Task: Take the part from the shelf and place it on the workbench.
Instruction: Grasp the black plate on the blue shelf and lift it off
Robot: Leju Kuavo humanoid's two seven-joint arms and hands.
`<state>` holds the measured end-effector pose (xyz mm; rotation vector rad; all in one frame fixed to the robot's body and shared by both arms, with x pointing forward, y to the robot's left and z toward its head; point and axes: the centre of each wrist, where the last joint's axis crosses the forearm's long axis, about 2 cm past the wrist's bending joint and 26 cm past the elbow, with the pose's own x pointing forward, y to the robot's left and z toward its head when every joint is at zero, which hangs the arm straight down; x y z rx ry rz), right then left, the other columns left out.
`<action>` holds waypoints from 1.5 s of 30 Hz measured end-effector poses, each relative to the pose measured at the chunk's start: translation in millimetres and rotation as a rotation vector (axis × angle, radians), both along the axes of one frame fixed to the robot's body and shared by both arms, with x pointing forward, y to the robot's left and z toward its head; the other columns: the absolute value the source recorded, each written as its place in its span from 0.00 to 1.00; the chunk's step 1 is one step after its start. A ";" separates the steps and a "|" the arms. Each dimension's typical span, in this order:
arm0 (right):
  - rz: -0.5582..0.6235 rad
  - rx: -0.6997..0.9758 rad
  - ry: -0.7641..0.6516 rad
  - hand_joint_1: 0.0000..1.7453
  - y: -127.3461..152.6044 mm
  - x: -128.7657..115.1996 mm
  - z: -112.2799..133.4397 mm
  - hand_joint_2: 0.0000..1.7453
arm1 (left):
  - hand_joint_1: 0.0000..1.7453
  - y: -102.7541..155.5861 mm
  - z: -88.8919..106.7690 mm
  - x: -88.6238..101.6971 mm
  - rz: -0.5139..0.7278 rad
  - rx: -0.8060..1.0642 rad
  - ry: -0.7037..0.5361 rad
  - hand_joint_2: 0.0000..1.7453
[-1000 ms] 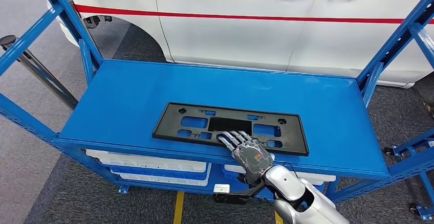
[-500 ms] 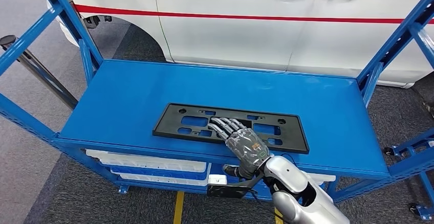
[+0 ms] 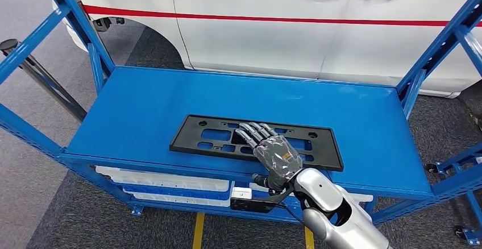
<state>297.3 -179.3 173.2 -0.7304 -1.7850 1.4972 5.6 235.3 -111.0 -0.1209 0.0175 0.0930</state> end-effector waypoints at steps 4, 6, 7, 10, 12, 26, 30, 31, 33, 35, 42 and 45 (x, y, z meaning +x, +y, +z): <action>-0.029 -0.041 0.025 0.00 -2.4 3.9 -12.9 1.00 | 0.00 0.0 0.0 0.6 -0.004 0.000 -0.003 0.00; -0.037 -0.049 0.036 0.00 -3.3 5.1 -17.1 1.00 | 0.00 0.0 0.0 0.7 -0.006 0.000 -0.004 0.00; -0.041 -0.053 0.041 0.00 -3.7 5.6 -18.9 1.00 | 0.00 0.0 0.0 0.7 -0.006 0.000 -0.004 0.00; -0.053 -0.072 0.051 0.00 -4.5 7.2 -24.3 1.00 | 0.00 -0.1 0.0 0.9 -0.006 0.001 -0.004 0.00; -0.068 -0.088 0.050 0.00 -5.0 8.4 -28.8 1.00 | 0.00 -0.1 0.1 1.0 -0.004 0.001 -0.004 0.00; -0.258 -0.169 -0.148 0.00 -16.9 15.8 -49.5 1.00 | 0.00 -0.3 0.1 1.4 0.017 0.010 -0.009 0.00; -0.365 -0.188 -0.174 0.56 -25.1 17.7 -54.5 1.00 | 0.00 -0.3 0.1 1.8 0.019 0.016 -0.008 0.00; -0.400 -0.187 -0.170 0.81 -29.7 18.6 -56.3 1.00 | 0.00 -0.4 0.1 1.7 0.019 0.017 -0.008 0.00; -0.461 -0.178 -0.147 1.00 -40.4 19.5 -60.5 1.00 | 0.00 -0.5 0.1 1.6 0.019 0.018 -0.004 0.00; -0.502 -0.162 -0.119 1.00 -50.4 18.2 -64.8 1.00 | 0.00 -0.6 0.1 1.5 0.020 0.020 -0.001 0.00; -0.557 -0.113 -0.069 1.00 -68.0 5.1 -73.4 1.00 | 0.00 -2.2 0.3 1.2 0.032 0.016 0.003 0.50; -0.563 -0.100 -0.071 1.00 -69.8 2.8 -72.0 1.00 | 0.00 -2.4 0.3 1.3 0.036 0.011 0.002 1.00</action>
